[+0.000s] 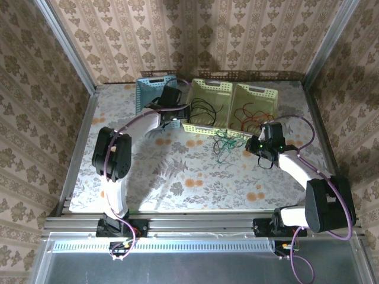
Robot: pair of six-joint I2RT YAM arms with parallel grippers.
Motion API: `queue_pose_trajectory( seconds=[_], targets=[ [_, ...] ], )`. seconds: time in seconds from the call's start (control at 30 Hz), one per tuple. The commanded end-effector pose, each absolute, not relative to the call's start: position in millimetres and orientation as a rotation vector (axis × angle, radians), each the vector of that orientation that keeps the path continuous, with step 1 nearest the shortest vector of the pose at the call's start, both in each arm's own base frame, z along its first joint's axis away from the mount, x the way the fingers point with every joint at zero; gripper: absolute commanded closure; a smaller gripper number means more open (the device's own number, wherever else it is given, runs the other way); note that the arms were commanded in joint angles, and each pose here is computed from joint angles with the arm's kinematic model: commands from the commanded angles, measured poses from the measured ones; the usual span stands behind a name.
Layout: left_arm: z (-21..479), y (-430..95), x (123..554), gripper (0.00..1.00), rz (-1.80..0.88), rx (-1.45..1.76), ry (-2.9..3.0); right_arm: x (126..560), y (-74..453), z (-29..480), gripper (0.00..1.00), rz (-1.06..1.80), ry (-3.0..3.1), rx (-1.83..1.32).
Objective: Untangle the cables
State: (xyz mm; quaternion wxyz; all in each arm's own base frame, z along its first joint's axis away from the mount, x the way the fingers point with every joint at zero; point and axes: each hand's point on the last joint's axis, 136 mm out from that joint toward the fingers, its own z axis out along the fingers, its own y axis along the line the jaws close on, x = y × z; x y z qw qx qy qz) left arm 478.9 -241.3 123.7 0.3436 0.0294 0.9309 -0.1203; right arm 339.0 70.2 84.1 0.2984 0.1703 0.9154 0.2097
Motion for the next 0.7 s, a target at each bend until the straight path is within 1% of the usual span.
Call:
queue_pose_trajectory(
  seconds=[0.0, 0.1, 0.2, 0.33, 0.53, 0.67],
  targets=[
    [143.5, -225.4, 481.3, 0.19, -0.373, 0.013, 2.404, 344.0, 74.1, 94.3, 0.9, 0.563, 2.424, 0.415],
    [141.5, -210.0, 489.2, 0.21, -0.374, 0.047, 2.425, 343.2, 73.5, 94.0, 0.9, 0.557, 2.425, 0.413],
    [138.9, -205.2, 492.8, 0.21, -0.412, 0.098, 2.441, 343.3, 74.0, 93.2, 0.9, 0.559, 2.429, 0.412],
    [137.5, -210.0, 495.6, 0.24, -0.513, 0.156, 2.438, 344.3, 74.7, 92.2, 0.9, 0.564, 2.433, 0.414],
    [137.9, -226.0, 498.3, 0.25, -0.665, 0.148, 2.394, 345.2, 75.4, 91.9, 0.9, 0.57, 2.433, 0.42],
    [134.7, -233.8, 500.7, 0.26, -0.718, 0.135, 2.381, 345.1, 75.8, 91.9, 0.9, 0.571, 2.433, 0.421]
  ],
)
